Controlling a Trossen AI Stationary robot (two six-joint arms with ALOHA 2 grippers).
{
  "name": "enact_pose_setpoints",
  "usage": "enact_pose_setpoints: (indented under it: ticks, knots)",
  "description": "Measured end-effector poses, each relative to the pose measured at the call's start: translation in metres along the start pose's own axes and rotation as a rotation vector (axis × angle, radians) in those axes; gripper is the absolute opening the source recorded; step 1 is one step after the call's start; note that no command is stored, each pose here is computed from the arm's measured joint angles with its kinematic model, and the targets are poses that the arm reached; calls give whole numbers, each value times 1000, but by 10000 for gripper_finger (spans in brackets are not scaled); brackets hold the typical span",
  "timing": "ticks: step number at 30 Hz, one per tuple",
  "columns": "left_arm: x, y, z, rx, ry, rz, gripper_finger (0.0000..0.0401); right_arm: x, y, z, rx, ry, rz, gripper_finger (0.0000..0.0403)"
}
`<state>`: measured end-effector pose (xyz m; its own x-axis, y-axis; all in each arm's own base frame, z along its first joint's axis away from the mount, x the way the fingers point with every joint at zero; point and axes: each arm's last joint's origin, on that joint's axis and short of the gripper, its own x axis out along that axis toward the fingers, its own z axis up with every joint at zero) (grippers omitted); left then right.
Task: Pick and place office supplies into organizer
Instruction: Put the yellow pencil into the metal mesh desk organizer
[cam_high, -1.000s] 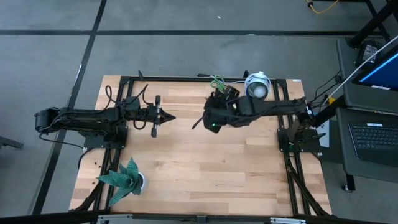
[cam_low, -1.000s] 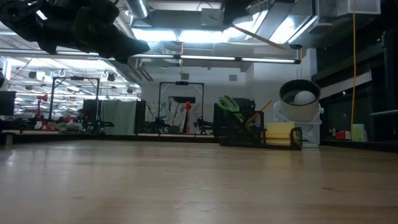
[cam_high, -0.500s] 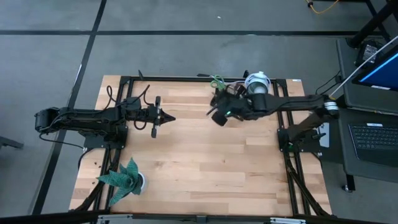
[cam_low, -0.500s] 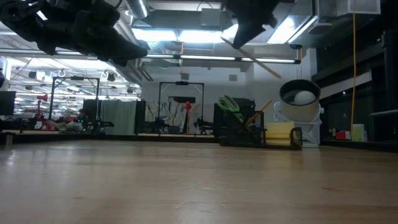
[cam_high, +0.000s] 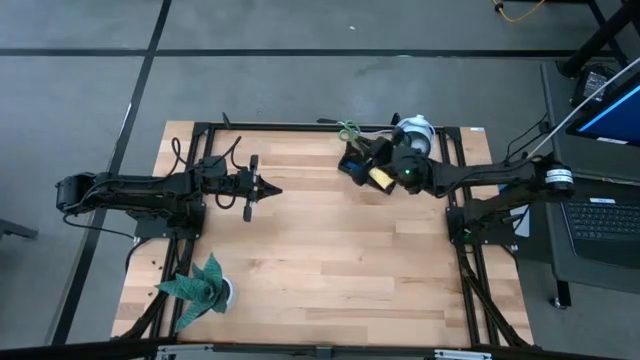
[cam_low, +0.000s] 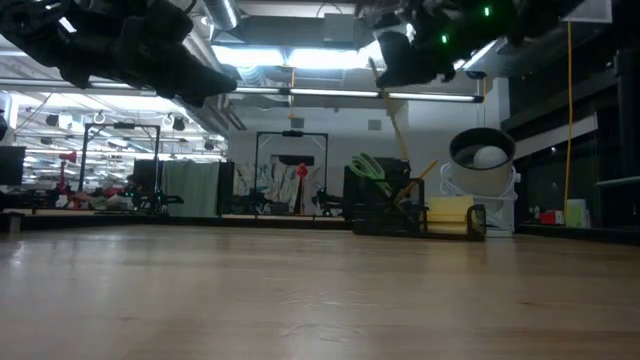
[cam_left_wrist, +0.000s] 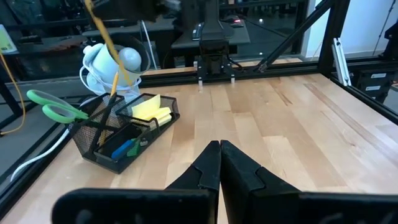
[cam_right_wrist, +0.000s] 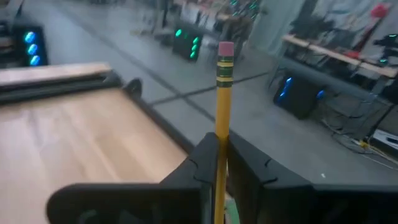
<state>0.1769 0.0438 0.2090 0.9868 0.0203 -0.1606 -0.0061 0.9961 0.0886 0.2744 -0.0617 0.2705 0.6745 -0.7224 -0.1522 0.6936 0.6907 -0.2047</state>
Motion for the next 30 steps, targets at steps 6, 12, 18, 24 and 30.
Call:
enact_pose_setpoints:
  ticks: [6,12,18,24,30]
  knots:
    - [0,0,0,0,0,0,5,2,-17,-29,83,-121,-78,32]
    - [0,0,0,1,0,0,8,0,-32,-49,141,-190,-136,32]
    - [0,0,0,2,0,1,8,5,-36,-61,156,-202,-164,32]
    - [0,0,0,1,0,1,6,18,-32,-74,183,-207,-178,32]
    - [0,0,0,2,0,1,4,32,-22,-96,203,-189,-175,32]
